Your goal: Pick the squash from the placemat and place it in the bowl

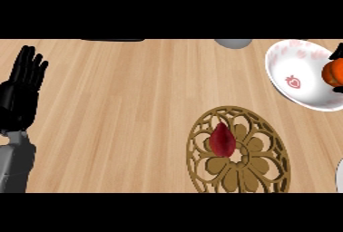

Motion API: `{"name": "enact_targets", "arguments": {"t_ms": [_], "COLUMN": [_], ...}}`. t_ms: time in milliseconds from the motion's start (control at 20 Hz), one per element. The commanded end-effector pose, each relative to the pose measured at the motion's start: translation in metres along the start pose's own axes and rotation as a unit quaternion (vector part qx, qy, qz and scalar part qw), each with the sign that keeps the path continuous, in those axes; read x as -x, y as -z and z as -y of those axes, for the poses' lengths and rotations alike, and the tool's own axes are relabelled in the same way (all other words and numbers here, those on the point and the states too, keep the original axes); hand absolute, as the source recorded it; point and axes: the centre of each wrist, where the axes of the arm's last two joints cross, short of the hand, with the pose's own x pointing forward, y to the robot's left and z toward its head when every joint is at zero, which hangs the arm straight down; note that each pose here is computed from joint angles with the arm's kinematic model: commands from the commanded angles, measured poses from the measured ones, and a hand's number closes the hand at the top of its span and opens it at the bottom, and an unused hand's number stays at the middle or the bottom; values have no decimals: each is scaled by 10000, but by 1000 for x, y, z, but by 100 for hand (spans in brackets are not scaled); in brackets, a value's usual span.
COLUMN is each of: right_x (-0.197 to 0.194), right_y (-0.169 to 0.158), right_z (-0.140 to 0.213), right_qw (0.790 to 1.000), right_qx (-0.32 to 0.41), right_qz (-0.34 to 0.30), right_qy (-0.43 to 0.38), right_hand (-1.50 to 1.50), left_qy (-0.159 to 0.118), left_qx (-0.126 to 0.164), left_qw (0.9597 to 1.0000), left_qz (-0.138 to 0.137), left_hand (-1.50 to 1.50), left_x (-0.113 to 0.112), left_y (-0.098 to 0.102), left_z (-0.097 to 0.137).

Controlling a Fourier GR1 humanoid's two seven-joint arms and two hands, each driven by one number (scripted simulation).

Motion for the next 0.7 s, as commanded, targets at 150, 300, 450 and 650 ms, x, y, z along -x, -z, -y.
{"name": "enact_targets", "arguments": {"t_ms": [150,300,450,650], "right_x": [9,13,11,21], "right_y": [9,7,8,-5], "right_z": [-50,-57,-56,-31], "right_qw": [9941,9816,9714,9508], "right_qx": [-152,157,795,1725], "right_qz": [-232,99,334,279], "right_qy": [1047,1901,2213,2557], "right_hand": [-150,-150,-150,-150], "left_qy": [-43,13,-65,-64], "left_qx": [-9,24,-128,73], "left_qw": [9999,9999,9998,9999], "left_qz": [123,110,126,35], "left_hand": [0,0,0,0], "left_x": [-7,-7,-7,-10], "left_y": [-1,2,13,6], "left_z": [10,4,-1,2]}}
